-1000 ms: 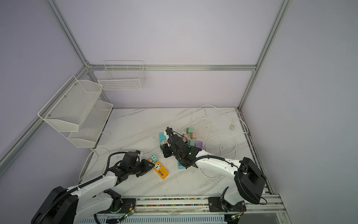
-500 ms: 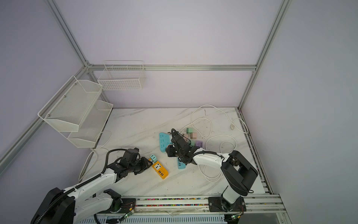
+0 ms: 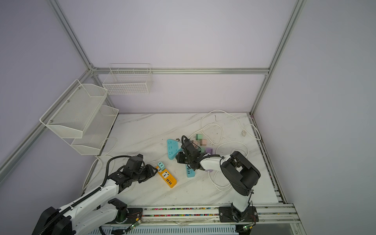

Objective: Pull the plug off the socket
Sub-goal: 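Carry the pink plug with the right gripper and lower it near the loose plugs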

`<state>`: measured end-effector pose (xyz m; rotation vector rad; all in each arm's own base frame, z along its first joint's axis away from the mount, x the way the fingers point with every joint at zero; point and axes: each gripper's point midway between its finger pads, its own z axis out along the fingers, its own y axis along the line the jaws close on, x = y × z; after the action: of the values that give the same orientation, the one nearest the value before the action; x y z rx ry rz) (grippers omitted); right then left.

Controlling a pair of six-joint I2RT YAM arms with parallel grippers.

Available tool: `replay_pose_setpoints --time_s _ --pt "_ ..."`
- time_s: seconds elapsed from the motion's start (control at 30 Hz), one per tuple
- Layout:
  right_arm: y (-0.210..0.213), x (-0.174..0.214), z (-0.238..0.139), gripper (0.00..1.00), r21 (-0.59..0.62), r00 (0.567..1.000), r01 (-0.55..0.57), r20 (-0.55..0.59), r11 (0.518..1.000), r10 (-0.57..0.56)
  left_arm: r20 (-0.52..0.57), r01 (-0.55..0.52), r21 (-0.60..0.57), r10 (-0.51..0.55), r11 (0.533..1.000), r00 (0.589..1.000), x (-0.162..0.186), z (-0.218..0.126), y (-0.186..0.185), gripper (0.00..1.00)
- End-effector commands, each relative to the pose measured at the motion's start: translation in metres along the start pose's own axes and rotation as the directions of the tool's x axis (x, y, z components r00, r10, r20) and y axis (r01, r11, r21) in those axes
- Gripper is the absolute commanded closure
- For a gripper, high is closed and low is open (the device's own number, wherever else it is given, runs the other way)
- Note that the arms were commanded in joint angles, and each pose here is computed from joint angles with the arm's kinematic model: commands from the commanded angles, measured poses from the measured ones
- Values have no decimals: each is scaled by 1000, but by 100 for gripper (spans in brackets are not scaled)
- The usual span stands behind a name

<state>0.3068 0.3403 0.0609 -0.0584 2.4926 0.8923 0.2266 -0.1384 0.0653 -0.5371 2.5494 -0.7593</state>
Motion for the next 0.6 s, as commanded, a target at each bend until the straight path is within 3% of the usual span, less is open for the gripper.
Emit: replay_pose_setpoints --time_s 0.0,0.2,0.57 --pt "3 -5 3 80 -21 1000 -10 22 1000 11 85 -30 52 25 998 996 -27 -16 -27 64" --pt "-15 9 5 76 41 1000 17 -19 999 -16 90 -34 51 29 998 996 -28 -18 -26 63" --pt "-14 2 3 58 70 997 71 -18 995 -69 97 -25 63 18 998 995 -31 -19 -27 63"
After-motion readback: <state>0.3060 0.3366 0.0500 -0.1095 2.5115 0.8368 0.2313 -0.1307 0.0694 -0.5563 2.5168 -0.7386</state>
